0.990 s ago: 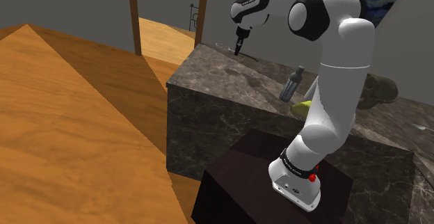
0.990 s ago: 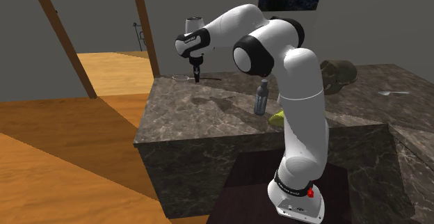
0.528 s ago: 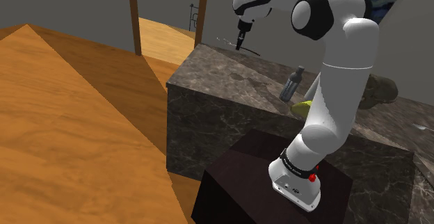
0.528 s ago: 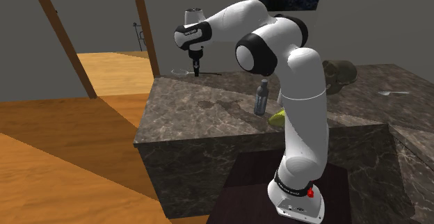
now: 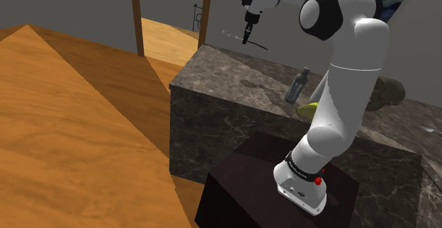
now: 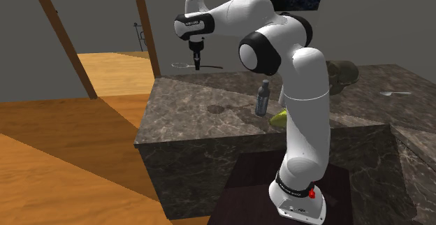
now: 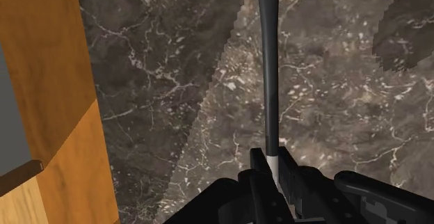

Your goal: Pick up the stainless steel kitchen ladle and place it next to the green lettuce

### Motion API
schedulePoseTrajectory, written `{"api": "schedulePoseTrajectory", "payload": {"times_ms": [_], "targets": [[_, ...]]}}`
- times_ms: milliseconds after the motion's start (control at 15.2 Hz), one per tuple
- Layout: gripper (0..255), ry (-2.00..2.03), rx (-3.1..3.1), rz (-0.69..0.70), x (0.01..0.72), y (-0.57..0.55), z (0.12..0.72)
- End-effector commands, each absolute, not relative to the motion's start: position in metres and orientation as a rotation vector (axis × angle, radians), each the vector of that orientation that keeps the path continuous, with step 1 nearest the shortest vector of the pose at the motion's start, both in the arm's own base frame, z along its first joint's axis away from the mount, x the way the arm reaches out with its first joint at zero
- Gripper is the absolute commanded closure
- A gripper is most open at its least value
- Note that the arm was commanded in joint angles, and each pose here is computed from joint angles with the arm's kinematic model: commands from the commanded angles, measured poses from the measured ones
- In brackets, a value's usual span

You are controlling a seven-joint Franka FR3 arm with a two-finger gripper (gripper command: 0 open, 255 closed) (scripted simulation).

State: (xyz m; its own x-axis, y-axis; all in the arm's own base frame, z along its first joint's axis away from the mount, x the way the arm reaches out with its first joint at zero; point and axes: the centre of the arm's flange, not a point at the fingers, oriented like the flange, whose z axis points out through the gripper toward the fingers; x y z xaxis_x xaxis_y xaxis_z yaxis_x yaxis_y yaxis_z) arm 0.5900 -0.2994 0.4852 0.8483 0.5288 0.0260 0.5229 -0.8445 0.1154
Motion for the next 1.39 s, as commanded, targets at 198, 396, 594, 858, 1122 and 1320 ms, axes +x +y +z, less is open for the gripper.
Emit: {"api": "schedulePoseTrajectory", "payload": {"times_ms": [198, 396, 594, 858, 1122, 1320], "targets": [[255, 0.833, 2.92, 0.086, 0.591, -0.298, 0.511], [255, 0.833, 2.92, 0.086, 0.591, -0.298, 0.527], [255, 0.833, 2.92, 0.086, 0.591, -0.298, 0.543], [255, 0.833, 2.92, 0.086, 0.552, -0.289, 0.544], [255, 0.833, 2.92, 0.086, 0.501, -0.278, 0.544], [255, 0.833, 2.92, 0.086, 0.462, -0.269, 0.544]]}}
